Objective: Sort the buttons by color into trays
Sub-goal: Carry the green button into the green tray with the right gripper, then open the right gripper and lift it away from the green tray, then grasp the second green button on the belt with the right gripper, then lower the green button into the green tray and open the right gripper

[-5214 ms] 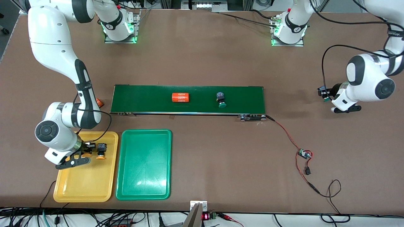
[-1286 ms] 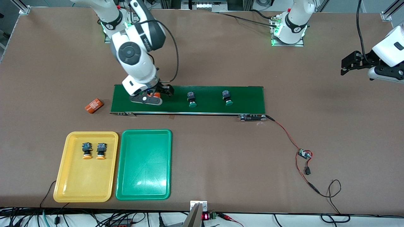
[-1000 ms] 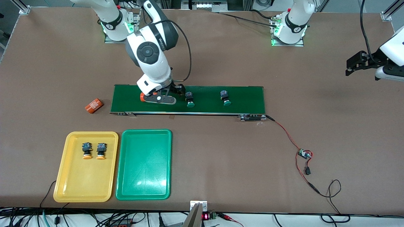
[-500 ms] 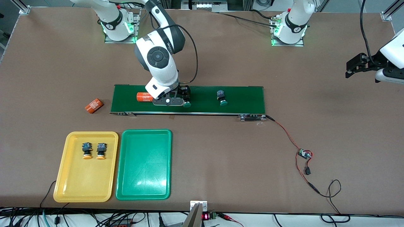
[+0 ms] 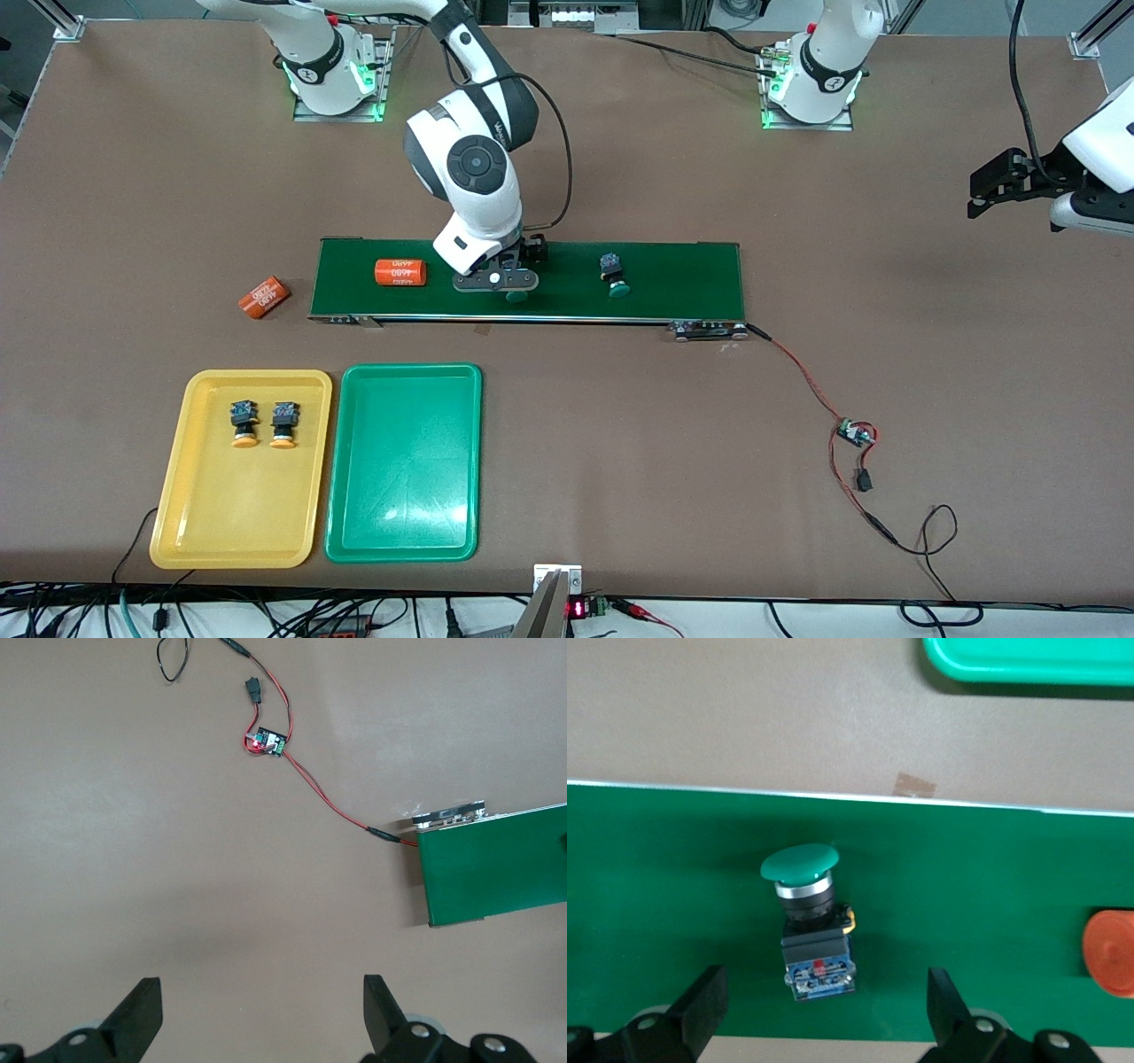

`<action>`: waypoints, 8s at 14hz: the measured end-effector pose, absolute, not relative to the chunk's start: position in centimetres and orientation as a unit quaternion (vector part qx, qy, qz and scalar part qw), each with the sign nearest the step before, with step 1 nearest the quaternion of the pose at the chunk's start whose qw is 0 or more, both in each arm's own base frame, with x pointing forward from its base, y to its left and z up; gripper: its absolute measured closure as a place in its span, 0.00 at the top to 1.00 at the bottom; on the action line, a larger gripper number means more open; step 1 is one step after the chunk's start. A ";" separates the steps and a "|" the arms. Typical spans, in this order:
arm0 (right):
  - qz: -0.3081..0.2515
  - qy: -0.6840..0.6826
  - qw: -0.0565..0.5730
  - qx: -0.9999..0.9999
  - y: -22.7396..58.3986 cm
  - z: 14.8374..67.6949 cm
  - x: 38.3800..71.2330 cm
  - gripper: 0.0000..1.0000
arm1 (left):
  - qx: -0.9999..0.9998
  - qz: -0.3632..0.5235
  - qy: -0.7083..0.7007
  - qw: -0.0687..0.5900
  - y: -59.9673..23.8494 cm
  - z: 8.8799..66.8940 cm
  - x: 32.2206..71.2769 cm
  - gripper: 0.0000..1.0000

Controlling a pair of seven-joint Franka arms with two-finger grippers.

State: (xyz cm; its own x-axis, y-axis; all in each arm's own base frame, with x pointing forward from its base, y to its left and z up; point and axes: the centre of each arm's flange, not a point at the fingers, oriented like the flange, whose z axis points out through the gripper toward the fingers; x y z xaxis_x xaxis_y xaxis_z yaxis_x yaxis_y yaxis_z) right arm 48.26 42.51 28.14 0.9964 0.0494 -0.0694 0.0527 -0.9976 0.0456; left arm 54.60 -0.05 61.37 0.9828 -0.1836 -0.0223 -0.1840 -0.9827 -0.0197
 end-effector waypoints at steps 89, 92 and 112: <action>-0.038 -0.024 0.024 0.999 37.7 27.3 47.3 1.00 | -0.994 0.012 0.104 0.011 -1.4 61.5 54.5 1.00; -0.035 -0.029 0.033 0.998 37.1 26.0 47.9 1.00 | -0.994 0.012 0.104 0.011 -1.4 61.5 54.5 1.00; 0.071 -0.109 0.010 0.991 32.1 31.2 60.2 0.40 | -0.994 0.012 0.104 0.011 -1.4 61.5 54.5 1.00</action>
State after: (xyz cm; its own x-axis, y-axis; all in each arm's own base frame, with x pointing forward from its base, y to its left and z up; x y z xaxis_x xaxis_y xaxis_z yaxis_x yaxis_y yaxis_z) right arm 60.19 32.08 31.21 0.9662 -0.2154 0.1420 -0.2181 -0.9759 0.0035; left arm 54.50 -1.38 61.55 0.9780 -0.2069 -0.0265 -0.2075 -0.9781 -0.0194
